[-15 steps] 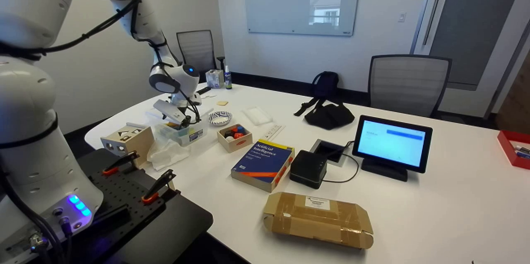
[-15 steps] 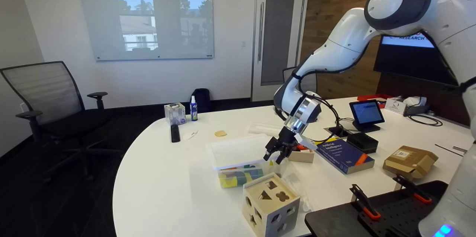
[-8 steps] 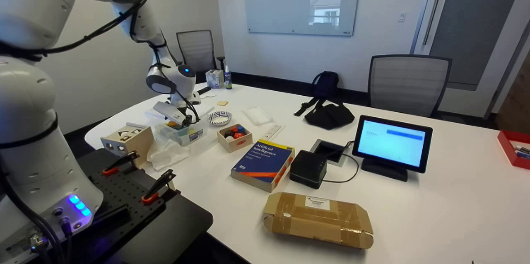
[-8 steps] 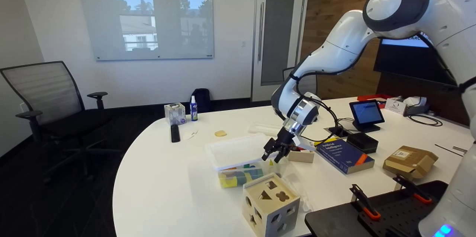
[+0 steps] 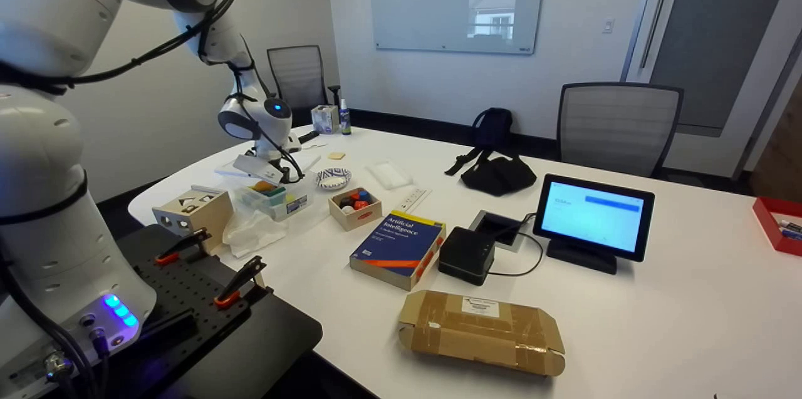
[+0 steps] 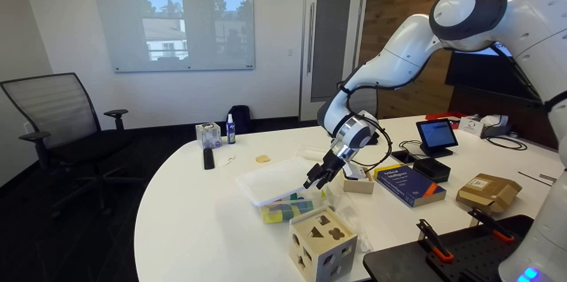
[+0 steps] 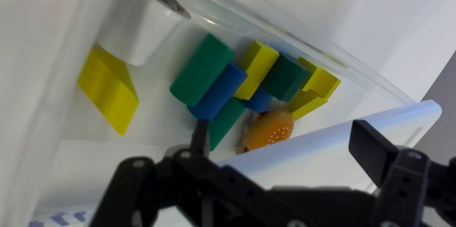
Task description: Remove the white lid from the lunchbox and put it on the table
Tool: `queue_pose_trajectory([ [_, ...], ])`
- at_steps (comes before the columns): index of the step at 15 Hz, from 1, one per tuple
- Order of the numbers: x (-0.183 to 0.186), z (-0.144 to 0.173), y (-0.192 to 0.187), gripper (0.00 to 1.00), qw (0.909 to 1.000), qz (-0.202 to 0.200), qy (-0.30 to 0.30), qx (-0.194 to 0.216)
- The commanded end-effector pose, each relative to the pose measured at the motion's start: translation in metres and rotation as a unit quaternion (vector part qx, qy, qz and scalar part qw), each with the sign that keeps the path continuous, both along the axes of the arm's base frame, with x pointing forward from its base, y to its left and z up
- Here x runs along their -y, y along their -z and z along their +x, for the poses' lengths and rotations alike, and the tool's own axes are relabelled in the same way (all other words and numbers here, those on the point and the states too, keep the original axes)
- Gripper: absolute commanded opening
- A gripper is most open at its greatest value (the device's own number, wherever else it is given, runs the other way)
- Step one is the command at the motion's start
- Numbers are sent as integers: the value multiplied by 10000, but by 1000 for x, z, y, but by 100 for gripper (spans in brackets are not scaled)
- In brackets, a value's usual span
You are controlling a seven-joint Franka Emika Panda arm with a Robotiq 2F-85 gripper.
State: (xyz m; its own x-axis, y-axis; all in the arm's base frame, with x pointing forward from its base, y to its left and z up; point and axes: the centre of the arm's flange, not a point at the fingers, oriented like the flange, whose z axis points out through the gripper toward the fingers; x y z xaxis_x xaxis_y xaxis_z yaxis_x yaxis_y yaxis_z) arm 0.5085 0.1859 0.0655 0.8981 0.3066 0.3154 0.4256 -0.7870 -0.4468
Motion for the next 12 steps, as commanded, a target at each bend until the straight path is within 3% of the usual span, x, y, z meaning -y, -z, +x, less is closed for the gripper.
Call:
queue_pose_trajectory([
  [1, -20, -2, 24, 100, 9992, 30, -247, 302],
  [5, -46, 0, 41, 100, 9971, 171, -568, 476],
  [12, -97, 15, 49, 100, 9863, 374, -1145, 1128],
])
